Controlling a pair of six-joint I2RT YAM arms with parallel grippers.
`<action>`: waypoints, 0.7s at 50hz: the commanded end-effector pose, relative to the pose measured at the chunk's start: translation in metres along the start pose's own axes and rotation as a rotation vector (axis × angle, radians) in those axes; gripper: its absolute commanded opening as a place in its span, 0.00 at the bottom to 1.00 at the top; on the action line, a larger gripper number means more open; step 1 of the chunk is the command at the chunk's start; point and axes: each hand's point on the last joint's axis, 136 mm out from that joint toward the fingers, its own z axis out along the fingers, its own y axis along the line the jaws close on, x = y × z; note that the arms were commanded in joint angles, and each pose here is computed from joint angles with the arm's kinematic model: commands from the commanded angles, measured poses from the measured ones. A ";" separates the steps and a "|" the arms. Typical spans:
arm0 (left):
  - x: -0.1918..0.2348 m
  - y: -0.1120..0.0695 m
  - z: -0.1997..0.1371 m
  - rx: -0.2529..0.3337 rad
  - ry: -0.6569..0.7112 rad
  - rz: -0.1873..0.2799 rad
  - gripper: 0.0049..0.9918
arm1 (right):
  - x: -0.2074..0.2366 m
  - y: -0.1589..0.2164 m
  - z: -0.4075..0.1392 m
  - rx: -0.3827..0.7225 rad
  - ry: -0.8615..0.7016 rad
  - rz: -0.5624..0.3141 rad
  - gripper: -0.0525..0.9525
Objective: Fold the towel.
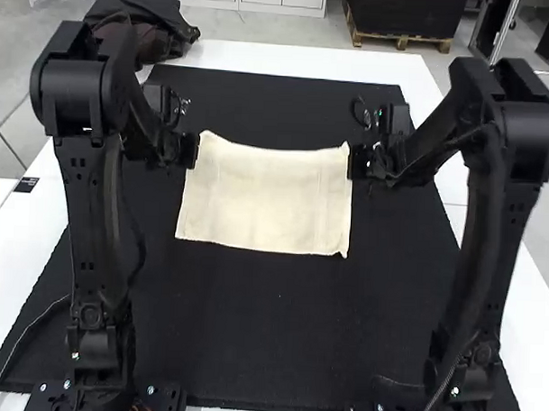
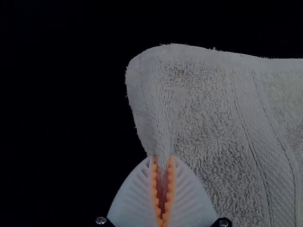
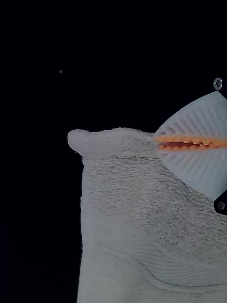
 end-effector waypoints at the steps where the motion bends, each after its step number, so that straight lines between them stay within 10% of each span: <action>1: -0.008 0.006 -0.016 -0.012 -0.019 -0.007 0.02 | -0.019 -0.008 -0.017 0.018 -0.049 0.034 0.03; 35: 0.033 -0.008 -0.085 -0.023 0.034 -0.008 0.02 | 0.036 0.019 -0.082 -0.060 0.064 0.056 0.03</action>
